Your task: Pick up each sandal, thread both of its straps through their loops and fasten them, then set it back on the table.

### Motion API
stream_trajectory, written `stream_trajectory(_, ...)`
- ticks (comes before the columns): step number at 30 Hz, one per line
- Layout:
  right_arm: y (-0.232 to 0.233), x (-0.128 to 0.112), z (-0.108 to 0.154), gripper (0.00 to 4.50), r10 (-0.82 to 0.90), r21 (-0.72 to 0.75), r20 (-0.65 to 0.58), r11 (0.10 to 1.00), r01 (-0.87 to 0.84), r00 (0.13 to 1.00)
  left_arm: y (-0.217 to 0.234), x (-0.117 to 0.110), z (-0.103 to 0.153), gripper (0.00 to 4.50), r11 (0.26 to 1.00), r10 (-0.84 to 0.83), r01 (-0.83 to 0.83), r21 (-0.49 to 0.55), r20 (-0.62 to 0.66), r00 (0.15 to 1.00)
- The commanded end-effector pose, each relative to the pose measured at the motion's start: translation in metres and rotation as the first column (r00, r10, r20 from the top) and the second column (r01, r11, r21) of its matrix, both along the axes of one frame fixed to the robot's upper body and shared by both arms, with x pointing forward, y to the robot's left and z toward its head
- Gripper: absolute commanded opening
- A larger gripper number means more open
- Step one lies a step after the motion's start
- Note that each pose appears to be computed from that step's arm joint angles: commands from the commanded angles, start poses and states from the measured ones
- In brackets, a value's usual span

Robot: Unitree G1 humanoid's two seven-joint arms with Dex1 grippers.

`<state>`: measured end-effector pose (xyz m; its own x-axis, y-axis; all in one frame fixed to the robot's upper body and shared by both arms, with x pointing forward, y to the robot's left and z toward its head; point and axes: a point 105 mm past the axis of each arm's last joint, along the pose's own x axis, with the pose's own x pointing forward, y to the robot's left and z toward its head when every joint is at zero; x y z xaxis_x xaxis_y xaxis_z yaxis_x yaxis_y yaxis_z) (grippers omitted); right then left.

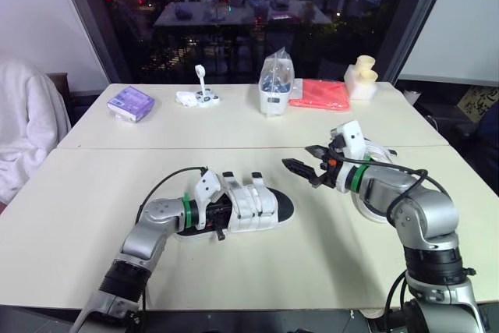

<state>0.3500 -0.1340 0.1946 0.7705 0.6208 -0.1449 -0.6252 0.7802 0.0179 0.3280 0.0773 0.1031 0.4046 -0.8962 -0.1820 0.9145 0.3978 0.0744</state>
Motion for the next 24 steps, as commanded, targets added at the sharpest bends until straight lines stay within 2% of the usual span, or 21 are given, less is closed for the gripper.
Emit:
stream_trajectory(1,0.003,-0.004,0.011,4.4,0.02,-0.002,0.045,1.0,-0.02,0.999,0.004,-0.006,0.018,0.06,0.999,-0.024,0.025,-0.028,0.043,0.999)
stream_trajectory(4,0.003,-0.005,0.011,4.4,0.022,-0.004,0.045,1.0,-0.022,0.999,0.016,-0.01,0.026,0.06,0.999,-0.038,0.037,0.009,0.102,0.994)
stream_trajectory(9,0.002,-0.005,0.011,4.4,0.025,-0.006,0.046,1.0,-0.025,0.999,0.038,-0.022,0.031,0.06,0.984,-0.101,0.064,0.165,0.23,0.968)
stream_trajectory(12,0.002,-0.005,0.01,4.4,0.027,-0.008,0.047,1.0,-0.027,0.999,0.043,-0.024,0.031,0.06,0.975,-0.125,0.064,0.212,0.285,0.95)
stream_trajectory(13,0.003,-0.005,0.01,4.4,0.03,-0.008,0.046,1.0,-0.03,0.998,0.044,-0.02,0.035,0.06,0.974,-0.117,0.041,0.222,0.344,0.932)
stream_trajectory(15,0.005,-0.004,0.009,4.4,0.037,-0.007,0.047,0.999,-0.037,0.998,0.046,-0.012,0.042,0.61,0.966,-0.127,0.0,0.258,0.474,0.871)
stream_trajectory(17,0.005,-0.003,0.009,4.4,0.04,-0.008,0.047,0.999,-0.04,0.998,0.046,-0.007,0.041,1.38,0.958,-0.149,-0.013,0.285,0.539,0.829)
stream_trajectory(22,0.006,-0.003,0.01,4.4,0.04,-0.01,0.052,0.999,-0.04,0.998,0.04,-0.003,0.034,4.08,0.955,-0.192,-0.004,0.298,0.625,0.756)
stream_trajectory(23,0.006,-0.003,0.01,4.4,0.039,-0.01,0.053,0.999,-0.038,0.998,0.038,-0.003,0.031,4.44,0.953,-0.205,0.002,0.304,0.636,0.744)
stream_trajectory(24,0.005,-0.003,0.01,4.4,0.037,-0.011,0.054,0.999,-0.036,0.998,0.034,-0.004,0.028,4.44,0.95,-0.223,0.018,0.31,0.642,0.734)
